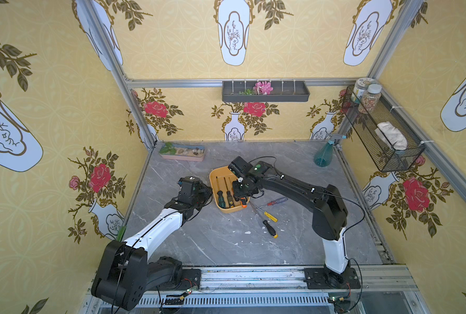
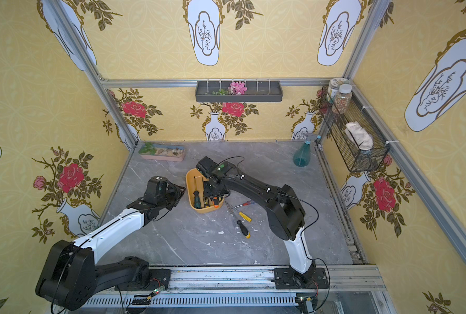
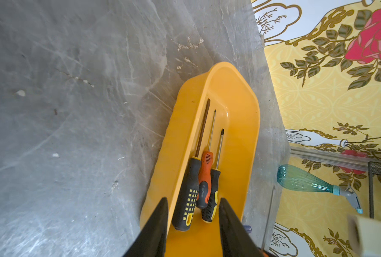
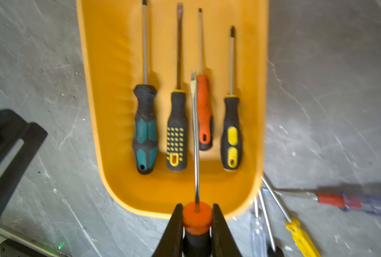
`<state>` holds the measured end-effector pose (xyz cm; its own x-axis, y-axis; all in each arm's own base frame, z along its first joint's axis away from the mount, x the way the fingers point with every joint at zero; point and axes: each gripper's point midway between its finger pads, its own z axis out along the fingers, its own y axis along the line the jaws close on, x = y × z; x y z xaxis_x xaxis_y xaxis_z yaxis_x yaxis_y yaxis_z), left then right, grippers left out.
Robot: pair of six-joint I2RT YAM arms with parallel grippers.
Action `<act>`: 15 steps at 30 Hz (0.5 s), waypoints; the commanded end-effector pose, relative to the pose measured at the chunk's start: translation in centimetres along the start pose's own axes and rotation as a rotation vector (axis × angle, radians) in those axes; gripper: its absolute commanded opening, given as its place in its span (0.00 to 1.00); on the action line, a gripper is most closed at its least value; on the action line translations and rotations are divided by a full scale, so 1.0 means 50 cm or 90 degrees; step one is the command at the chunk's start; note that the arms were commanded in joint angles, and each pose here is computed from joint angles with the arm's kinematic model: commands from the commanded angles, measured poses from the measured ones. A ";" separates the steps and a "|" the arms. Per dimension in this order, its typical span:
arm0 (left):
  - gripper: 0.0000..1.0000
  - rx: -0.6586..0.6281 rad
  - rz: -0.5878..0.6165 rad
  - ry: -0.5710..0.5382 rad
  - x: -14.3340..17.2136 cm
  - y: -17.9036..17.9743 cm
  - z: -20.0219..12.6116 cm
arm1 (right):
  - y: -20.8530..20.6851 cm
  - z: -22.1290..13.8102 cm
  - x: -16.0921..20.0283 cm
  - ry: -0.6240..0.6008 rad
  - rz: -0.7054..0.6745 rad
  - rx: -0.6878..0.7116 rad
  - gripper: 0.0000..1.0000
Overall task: Put the screwdriver on the desktop into the storage box
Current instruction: Place the screwdriver in the storage box.
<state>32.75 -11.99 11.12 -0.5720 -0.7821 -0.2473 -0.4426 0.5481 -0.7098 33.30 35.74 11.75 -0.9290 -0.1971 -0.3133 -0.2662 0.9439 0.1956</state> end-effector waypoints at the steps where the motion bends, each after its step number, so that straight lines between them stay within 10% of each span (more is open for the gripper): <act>1: 0.40 0.002 -0.007 -0.005 -0.001 0.009 -0.005 | 0.017 0.031 -0.022 0.001 -0.009 -0.002 0.11; 15: 0.41 0.000 -0.013 0.009 0.012 0.026 -0.009 | 0.094 0.166 -0.066 0.018 0.013 -0.076 0.15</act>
<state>31.68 -11.39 10.49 -0.5610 -0.7950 -0.2309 -0.4591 0.5309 -0.7123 36.89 42.28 6.23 -0.9366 -0.2101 -0.2805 -0.2894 0.9151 0.2809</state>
